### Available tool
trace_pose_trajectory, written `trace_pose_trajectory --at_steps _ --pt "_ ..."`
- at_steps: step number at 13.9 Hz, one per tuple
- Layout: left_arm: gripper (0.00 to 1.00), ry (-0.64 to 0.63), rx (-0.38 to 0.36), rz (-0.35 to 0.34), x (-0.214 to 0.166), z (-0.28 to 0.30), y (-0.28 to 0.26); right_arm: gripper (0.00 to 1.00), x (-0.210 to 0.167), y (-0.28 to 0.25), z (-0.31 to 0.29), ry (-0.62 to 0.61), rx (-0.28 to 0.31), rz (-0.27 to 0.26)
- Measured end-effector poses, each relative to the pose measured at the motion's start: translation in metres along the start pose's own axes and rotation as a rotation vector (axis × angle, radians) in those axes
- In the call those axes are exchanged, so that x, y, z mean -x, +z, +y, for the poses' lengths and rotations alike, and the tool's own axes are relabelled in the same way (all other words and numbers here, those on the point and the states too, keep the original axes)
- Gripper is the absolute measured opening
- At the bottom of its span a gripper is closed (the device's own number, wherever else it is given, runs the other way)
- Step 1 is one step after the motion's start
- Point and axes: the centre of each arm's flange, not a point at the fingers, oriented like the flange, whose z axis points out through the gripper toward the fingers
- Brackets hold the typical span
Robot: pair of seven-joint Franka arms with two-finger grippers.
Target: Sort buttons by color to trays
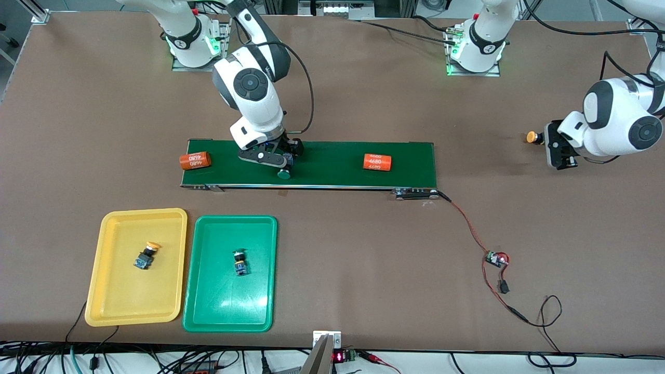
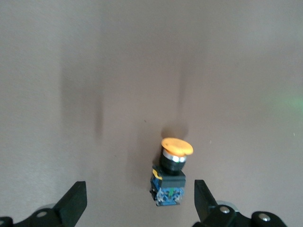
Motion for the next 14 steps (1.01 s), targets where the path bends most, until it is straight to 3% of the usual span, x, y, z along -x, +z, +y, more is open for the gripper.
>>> trace_pose_trajectory --at_steps 5,8,9,11,14 --pt "1.0 0.067 0.061 0.033 0.012 0.022 0.032 0.96 -0.001 0.028 -0.002 -0.002 0.017 -0.01" --pt "1.0 0.093 0.052 0.049 0.015 0.032 0.05 0.65 -0.001 0.032 -0.003 -0.011 0.022 -0.006" --pt "1.0 0.104 0.042 0.052 0.015 0.033 0.053 0.64 -0.002 0.032 -0.003 -0.024 0.022 -0.005" --pt "1.0 0.143 -0.003 0.047 0.015 0.03 0.052 0.42 -0.009 0.03 0.001 -0.064 0.022 0.001" --pt "1.0 0.185 -0.04 0.045 0.016 0.028 0.054 0.41 -0.03 0.01 0.006 -0.067 -0.002 0.029"
